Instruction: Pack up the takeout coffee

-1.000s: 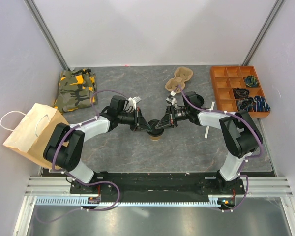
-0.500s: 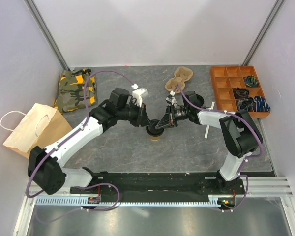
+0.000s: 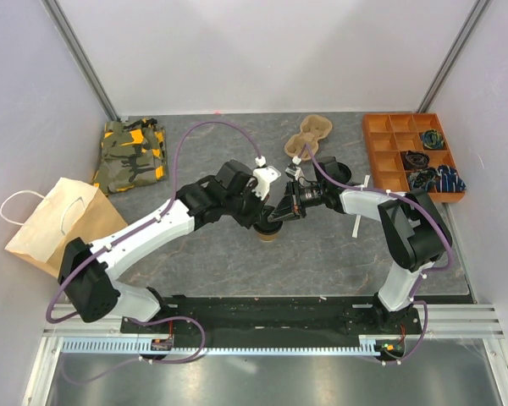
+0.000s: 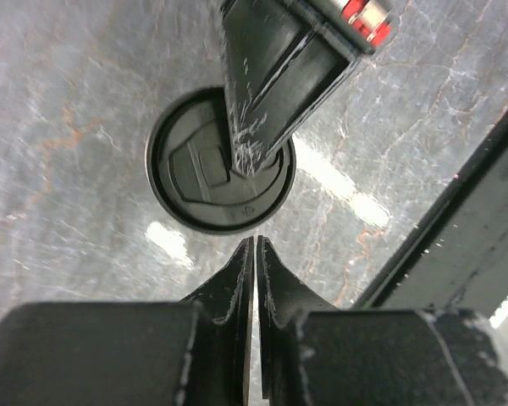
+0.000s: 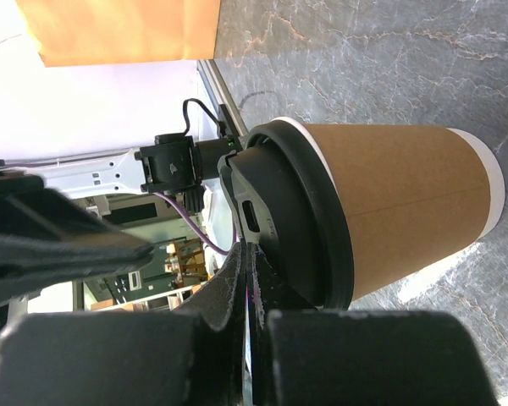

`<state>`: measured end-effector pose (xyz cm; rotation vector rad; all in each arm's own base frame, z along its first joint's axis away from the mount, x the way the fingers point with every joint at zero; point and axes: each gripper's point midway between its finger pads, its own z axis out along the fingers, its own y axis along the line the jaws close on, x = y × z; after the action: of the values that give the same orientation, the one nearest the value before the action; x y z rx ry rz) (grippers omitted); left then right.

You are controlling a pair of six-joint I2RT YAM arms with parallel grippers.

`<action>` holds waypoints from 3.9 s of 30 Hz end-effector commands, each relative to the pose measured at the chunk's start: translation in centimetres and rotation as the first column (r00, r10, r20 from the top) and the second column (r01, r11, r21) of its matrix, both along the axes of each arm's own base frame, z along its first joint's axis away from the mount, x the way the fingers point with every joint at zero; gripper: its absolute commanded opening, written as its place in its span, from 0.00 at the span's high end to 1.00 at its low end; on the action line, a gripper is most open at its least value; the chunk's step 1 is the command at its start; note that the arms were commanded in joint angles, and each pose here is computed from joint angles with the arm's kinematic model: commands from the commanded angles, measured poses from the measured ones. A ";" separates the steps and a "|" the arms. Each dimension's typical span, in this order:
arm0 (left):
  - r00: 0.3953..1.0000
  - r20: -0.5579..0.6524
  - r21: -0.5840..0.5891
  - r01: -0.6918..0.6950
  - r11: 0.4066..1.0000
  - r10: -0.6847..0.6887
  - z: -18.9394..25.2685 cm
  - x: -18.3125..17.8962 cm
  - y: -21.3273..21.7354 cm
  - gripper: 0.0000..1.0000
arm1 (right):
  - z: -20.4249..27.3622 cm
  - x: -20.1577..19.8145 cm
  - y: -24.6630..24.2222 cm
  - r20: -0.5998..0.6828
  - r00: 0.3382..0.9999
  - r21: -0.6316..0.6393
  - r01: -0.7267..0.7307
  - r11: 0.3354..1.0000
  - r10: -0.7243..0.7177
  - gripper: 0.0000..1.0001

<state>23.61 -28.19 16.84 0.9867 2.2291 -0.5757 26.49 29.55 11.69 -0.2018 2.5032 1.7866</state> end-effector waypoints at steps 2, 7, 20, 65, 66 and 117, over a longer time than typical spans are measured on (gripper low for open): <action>0.990 0.138 0.026 0.034 0.999 -0.038 2.4 1.6 -0.8 0.91 | -2.5 0.6 -0.4 0.009 0.999 -0.088 0.036 0.995 -0.036 0.99; 0.994 0.101 0.041 0.046 0.998 -0.050 0.9 1.2 -1.1 0.92 | -2.6 0.6 -0.3 0.007 0.999 -0.089 0.036 0.995 -0.036 1.00; 0.997 -0.039 0.153 0.066 0.986 -0.061 -7.5 -0.2 0.0 0.97 | -4.0 0.3 -0.5 -0.031 0.999 -0.108 0.028 0.994 -0.032 1.00; 0.830 -0.551 -0.458 -0.208 0.865 -0.092 -0.7 1.6 -3.6 0.87 | 4.7 5.2 -4.3 0.382 0.923 -0.291 0.168 0.942 -0.046 0.93; 0.826 -0.557 -0.450 -0.215 0.867 -0.084 -1.0 1.7 -3.6 0.87 | 4.7 5.3 -4.6 0.400 0.916 -0.310 0.176 0.934 -0.040 0.93; 0.723 -0.687 -0.252 -0.334 0.908 0.075 -7.7 2.5 -1.8 0.94 | -2.3 2.6 -2.2 0.489 0.803 -0.670 0.097 0.736 0.340 0.92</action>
<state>25.97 -30.99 11.66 0.3916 2.5459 -1.4428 30.74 28.36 12.24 -0.7994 2.4202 0.6044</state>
